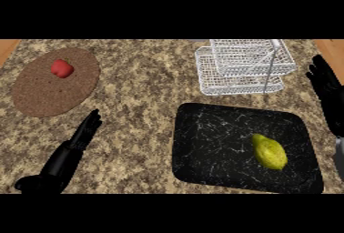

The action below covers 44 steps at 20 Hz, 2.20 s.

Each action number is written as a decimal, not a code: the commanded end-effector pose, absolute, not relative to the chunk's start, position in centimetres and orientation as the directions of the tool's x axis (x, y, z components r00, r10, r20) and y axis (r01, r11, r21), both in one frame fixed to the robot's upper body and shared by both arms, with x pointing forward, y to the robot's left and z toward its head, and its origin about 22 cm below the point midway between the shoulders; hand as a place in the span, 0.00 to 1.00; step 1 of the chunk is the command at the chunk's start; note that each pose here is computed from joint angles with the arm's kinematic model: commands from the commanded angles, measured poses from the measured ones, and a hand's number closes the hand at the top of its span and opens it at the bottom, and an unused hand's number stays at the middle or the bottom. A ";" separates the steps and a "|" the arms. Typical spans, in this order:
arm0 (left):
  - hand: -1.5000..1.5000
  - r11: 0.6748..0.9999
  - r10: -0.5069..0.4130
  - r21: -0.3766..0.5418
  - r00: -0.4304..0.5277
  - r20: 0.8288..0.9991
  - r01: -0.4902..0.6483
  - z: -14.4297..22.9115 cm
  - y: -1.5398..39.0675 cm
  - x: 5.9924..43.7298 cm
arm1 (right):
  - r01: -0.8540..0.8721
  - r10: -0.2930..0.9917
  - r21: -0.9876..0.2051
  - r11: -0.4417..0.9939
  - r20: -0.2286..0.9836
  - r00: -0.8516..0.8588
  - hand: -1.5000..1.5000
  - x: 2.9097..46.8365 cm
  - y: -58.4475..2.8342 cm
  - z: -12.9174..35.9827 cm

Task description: Pick the pear from the tray and place it in the tiered basket

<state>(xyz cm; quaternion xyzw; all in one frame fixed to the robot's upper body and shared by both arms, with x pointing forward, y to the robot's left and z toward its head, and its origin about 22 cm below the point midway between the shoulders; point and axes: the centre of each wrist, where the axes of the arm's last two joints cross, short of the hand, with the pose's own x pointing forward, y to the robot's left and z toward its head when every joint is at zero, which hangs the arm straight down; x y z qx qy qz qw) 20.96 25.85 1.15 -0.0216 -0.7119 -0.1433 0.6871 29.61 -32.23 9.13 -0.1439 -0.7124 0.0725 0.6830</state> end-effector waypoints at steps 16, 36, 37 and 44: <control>0.50 0.989 -0.034 0.007 0.183 0.982 0.145 1.8 22.5 27.7 | 0.098 -0.299 0.294 0.951 0.953 0.039 0.00 20.0 -39.5 -1.4; 0.50 0.987 -0.053 0.026 0.165 0.985 0.159 2.9 22.5 29.4 | -0.259 0.429 -0.348 0.901 0.802 0.415 0.00 25.3 -36.2 19.1; 0.50 0.987 -0.020 -0.009 0.175 0.984 0.160 1.3 21.5 27.1 | -0.271 0.415 -0.323 0.907 0.793 0.445 0.00 25.2 -35.2 19.4; 0.50 0.984 -0.019 -0.012 0.178 0.984 0.176 2.2 22.7 27.8 | -0.354 0.560 -0.434 0.829 0.660 0.501 0.00 24.8 -32.2 18.6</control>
